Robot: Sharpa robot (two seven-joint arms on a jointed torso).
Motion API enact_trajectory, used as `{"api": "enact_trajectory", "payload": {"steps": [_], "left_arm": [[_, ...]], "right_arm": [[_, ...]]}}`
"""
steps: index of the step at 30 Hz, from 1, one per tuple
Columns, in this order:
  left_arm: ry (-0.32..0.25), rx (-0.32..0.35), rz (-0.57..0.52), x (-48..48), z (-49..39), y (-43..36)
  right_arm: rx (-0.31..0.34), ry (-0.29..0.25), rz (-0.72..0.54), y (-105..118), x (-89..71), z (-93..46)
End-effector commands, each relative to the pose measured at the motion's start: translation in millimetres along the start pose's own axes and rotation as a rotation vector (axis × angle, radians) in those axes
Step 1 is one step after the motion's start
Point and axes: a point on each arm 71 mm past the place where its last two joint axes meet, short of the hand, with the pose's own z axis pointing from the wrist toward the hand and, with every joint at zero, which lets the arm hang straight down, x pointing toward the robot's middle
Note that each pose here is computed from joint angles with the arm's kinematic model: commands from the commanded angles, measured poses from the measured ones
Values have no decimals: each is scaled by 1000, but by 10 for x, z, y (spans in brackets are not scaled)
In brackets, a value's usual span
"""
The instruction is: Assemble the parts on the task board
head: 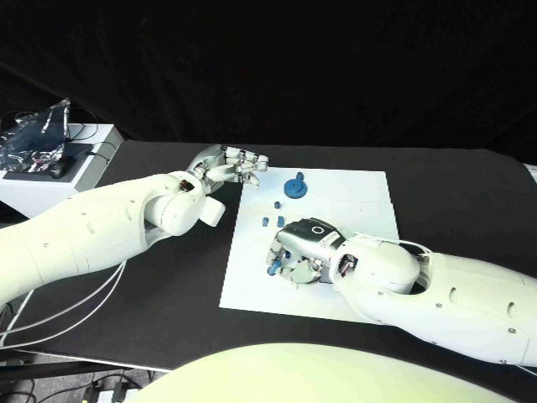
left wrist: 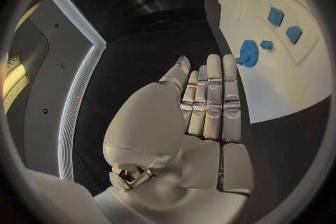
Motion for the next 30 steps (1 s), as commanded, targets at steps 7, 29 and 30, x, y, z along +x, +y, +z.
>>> {"api": "enact_trajectory", "payload": {"steps": [7, 29, 30], "left_arm": [[17, 12, -11, 32, 6, -14], [9, 14, -19, 23, 0, -18], [8, 14, -20, 20, 0, -18]], "right_arm": [[1, 30, -20, 7, 58, 51], [-38, 0, 36, 38, 69, 38], [-39, -5, 38, 36, 65, 34]]}}
